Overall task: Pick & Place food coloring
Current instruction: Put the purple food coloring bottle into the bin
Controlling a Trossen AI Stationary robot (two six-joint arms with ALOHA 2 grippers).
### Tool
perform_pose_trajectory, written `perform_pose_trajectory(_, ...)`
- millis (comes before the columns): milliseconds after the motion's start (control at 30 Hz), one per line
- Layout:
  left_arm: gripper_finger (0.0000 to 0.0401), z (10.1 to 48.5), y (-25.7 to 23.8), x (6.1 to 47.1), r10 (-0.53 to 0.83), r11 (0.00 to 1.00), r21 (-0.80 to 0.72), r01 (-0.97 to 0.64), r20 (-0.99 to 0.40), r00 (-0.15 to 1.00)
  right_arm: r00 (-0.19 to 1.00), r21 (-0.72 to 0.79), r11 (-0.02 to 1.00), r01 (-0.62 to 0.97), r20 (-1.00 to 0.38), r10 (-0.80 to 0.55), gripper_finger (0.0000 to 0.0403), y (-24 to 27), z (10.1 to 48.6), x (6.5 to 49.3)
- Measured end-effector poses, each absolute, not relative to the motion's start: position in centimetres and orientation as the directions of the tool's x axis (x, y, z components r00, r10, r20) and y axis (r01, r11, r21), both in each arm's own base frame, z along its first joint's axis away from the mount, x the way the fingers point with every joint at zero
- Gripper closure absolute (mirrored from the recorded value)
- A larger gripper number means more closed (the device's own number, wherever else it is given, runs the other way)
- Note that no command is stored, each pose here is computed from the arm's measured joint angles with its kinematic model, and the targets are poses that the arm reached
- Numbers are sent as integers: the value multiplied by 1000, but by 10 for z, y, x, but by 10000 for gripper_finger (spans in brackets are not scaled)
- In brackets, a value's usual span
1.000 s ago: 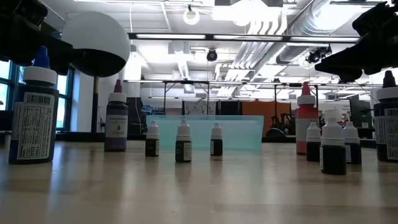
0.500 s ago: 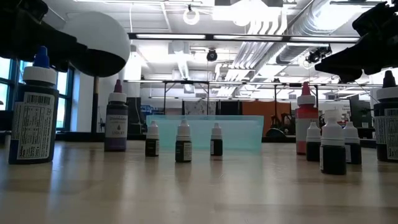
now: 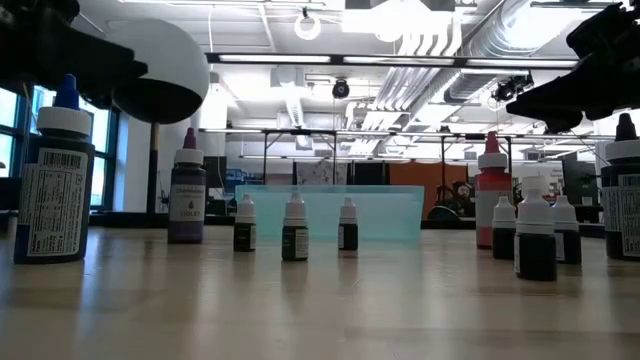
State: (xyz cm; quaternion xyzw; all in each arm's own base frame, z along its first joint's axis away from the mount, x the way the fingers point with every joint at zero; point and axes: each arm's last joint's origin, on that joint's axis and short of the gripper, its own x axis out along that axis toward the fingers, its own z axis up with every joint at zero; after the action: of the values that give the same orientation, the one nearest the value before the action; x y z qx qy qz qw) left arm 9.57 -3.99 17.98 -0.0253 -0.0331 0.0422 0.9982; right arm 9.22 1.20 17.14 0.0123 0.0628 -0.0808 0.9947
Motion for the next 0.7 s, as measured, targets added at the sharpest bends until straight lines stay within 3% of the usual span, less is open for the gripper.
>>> perform_pose_trajectory(233, 263, 181, -30, 110, 69, 996, -54, -65, 75, 995, 979, 14, 987, 162, -127, -159, 263, 12, 171, 92)
perform_pose_trajectory(533, 263, 182, -13, 146, 16, 999, -45, -21, -111, 994, 983, -46, 987, 156, -95, -160, 263, 12, 175, 93)
perform_pose_trajectory(700, 263, 168, -9, 157, 57, 997, -42, -68, -227, 972, 987, -45, 986, 159, 33, -158, 263, 12, 188, 93)
